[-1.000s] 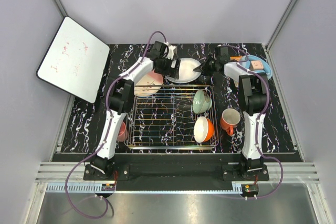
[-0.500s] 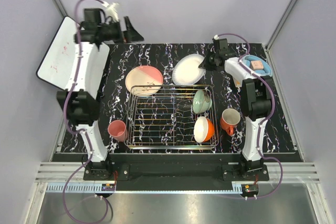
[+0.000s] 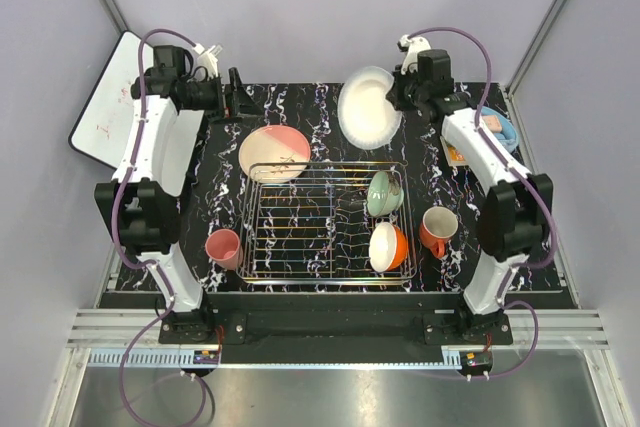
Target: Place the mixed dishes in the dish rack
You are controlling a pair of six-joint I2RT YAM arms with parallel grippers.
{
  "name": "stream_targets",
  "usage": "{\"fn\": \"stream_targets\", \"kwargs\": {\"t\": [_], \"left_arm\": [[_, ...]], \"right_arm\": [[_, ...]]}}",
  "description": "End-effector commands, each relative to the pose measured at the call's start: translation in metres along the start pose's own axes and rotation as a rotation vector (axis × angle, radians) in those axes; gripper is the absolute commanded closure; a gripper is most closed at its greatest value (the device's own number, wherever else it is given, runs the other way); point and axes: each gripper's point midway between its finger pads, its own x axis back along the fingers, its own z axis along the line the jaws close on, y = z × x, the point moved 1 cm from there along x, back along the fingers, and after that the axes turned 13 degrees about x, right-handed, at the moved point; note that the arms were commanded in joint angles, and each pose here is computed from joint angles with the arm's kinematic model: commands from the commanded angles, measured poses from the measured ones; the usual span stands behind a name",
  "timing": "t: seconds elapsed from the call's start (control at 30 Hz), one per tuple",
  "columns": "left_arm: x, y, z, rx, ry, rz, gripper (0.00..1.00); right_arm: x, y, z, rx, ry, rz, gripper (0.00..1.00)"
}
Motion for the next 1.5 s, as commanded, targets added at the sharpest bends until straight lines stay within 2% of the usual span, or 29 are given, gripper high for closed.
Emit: {"fn": "stream_targets", "kwargs": {"t": [0.0, 0.03, 0.1, 0.13, 0.17, 0.2, 0.5, 0.63, 0.83, 1.17, 1.47], "left_arm": [[0.006, -0.014, 0.008, -0.025, 0.031, 0.05, 0.01], [0.006, -0.017, 0.01, -0.024, 0.039, 0.06, 0.01], [0.007, -0.022, 0.018, -0.031, 0.074, 0.073, 0.01], [0.008, -0.024, 0.02, -0.032, 0.084, 0.078, 0.01], [0.008, -0.025, 0.024, -0.039, 0.099, 0.079, 0.01], [0.008, -0.026, 0.025, -0.035, 0.105, 0.085, 0.01], [0.0, -0.03, 0.038, -0.004, 0.124, 0.108, 0.01], [-0.001, -0.032, 0.041, 0.005, 0.133, 0.114, 0.01], [0.0, -0.031, 0.049, 0.006, 0.177, 0.107, 0.01], [-0.007, -0.031, 0.056, 0.021, 0.189, 0.119, 0.01], [-0.012, -0.038, 0.056, 0.017, 0.192, 0.141, 0.01]], "right_arm": [[0.085, 0.126, 0.036, 0.34, -0.04, -0.465, 1.0], [0.088, 0.128, 0.035, 0.44, -0.087, -0.502, 1.0], [0.112, 0.138, 0.058, 0.554, -0.076, -0.587, 1.0], [0.109, 0.123, 0.067, 0.655, -0.055, -0.589, 1.0], [0.13, 0.136, 0.077, 0.697, -0.063, -0.674, 1.0], [0.134, 0.135, 0.081, 0.731, -0.061, -0.689, 1.0], [0.174, 0.109, 0.109, 1.064, 0.025, -0.738, 1.0], [0.175, 0.09, 0.114, 1.195, 0.069, -0.679, 1.0], [0.178, 0.072, 0.121, 1.279, 0.172, -0.589, 1.0], [0.197, 0.064, 0.133, 1.287, 0.223, -0.598, 1.0], [0.183, 0.051, 0.144, 1.313, 0.289, -0.57, 1.0]]}}
